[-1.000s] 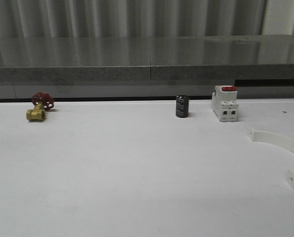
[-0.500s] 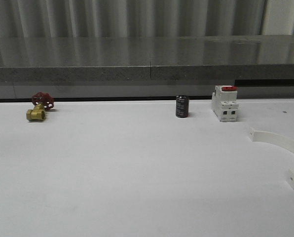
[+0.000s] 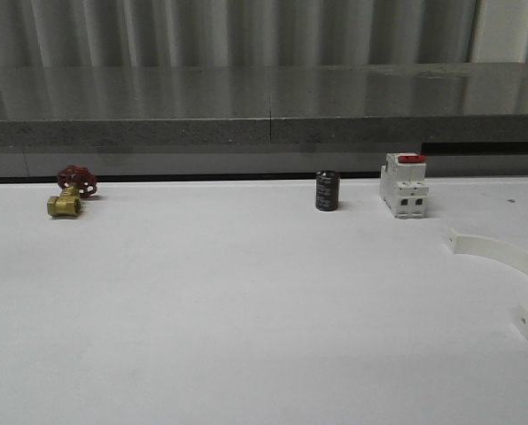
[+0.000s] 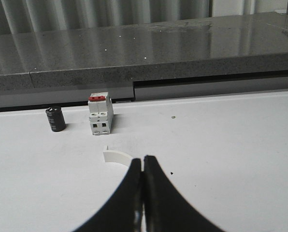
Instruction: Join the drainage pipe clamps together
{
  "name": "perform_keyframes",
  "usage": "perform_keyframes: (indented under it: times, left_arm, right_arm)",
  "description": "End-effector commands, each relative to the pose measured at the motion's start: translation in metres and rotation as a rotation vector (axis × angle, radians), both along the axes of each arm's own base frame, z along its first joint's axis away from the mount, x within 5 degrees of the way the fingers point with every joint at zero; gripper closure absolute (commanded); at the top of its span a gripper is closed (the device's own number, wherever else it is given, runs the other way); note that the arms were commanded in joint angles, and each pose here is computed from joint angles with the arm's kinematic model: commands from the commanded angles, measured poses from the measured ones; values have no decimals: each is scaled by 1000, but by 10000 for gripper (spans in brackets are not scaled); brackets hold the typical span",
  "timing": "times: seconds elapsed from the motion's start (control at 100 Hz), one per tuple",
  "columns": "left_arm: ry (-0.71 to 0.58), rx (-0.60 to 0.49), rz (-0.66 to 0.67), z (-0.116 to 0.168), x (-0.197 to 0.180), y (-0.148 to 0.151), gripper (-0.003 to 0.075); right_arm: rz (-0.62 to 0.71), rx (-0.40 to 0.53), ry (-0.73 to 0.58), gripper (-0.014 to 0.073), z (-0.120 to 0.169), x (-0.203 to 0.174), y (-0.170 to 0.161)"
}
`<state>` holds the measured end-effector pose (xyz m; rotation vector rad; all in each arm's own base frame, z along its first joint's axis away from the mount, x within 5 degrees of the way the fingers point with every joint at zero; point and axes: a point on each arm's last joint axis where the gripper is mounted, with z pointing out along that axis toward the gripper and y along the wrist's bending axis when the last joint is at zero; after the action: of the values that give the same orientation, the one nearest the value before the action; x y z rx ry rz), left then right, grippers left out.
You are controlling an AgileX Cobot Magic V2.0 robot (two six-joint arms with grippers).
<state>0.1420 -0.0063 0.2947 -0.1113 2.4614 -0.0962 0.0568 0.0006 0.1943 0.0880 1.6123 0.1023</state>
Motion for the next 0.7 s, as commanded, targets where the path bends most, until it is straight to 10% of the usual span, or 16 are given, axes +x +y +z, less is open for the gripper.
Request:
perform_keyframes:
  times: [0.0, 0.69]
  left_arm:
    - [-38, -13, 16, 10, 24, 0, 186]
    - [177, 64, -6, -30, 179, 58, 186]
  right_arm:
    - [-4, -14, -116, 662, 14, -2, 0]
    - [-4, -14, -116, 662, 14, -2, 0]
